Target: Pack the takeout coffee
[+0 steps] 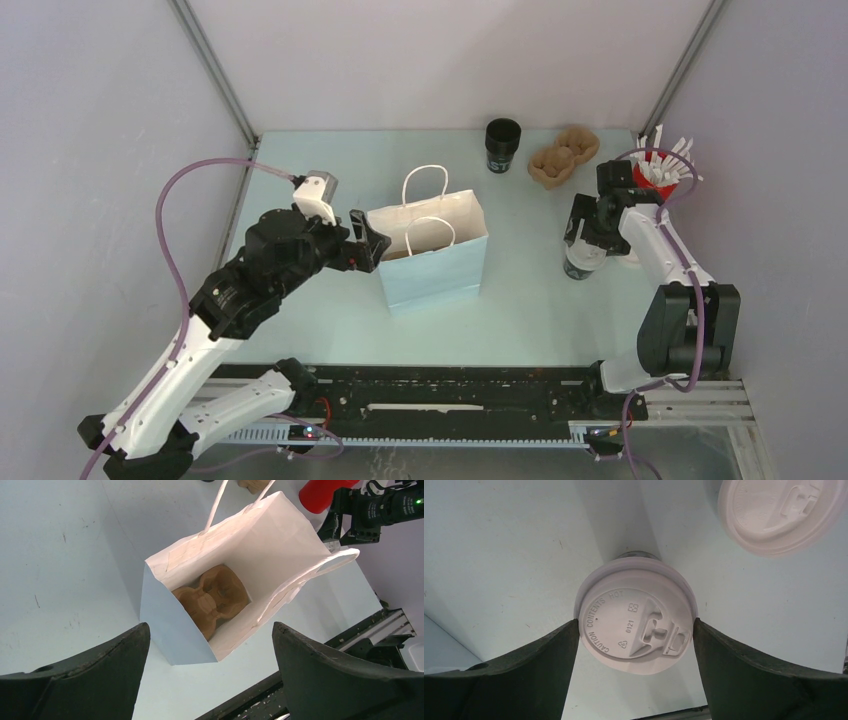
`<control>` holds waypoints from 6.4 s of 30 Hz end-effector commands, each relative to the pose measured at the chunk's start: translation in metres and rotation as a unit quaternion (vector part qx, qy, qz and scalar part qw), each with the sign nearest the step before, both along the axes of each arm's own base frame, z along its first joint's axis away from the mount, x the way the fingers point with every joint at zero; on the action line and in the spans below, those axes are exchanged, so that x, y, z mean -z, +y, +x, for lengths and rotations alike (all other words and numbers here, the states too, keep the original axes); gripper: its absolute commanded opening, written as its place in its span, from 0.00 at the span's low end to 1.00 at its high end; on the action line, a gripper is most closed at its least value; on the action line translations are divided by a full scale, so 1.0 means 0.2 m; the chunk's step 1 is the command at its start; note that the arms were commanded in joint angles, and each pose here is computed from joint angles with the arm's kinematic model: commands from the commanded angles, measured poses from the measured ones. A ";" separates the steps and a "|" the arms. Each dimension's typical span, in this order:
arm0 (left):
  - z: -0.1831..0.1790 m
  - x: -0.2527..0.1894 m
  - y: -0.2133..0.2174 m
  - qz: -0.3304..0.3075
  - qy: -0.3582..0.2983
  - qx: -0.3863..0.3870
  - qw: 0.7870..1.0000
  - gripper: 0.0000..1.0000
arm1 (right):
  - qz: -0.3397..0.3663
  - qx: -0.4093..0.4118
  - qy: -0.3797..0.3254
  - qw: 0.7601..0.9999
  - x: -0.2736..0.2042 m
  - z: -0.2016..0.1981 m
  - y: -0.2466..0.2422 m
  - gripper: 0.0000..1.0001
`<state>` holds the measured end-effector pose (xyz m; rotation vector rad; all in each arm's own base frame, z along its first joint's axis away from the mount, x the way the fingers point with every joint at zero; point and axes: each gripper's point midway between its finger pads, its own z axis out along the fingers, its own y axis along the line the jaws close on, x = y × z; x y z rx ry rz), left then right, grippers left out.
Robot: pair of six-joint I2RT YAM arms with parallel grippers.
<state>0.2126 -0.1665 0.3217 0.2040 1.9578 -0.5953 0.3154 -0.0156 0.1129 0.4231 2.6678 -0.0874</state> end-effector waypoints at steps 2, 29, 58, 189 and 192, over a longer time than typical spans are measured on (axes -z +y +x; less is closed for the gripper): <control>0.00 0.01 0.00 -0.005 -0.001 0.003 1.000 0.96 | 0.004 -0.006 -0.012 1.000 0.00 0.03 0.00 0.90; -0.12 0.12 0.09 -0.020 0.057 -0.029 0.998 0.92 | 0.087 -0.208 -0.311 0.923 -0.88 -0.35 0.61 0.69; 0.33 0.16 -0.08 0.166 0.224 -0.132 0.951 0.59 | 0.147 -0.296 -0.466 0.821 -1.38 -0.41 0.78 0.60; 0.40 -0.17 -0.12 0.154 0.052 -0.078 0.984 0.00 | 0.002 -0.628 -0.350 0.695 -1.16 -0.69 1.51 0.47; 0.40 -0.19 -0.13 0.149 0.048 -0.073 0.985 0.00 | -0.032 -0.645 -0.337 0.685 -1.10 -0.68 1.54 0.47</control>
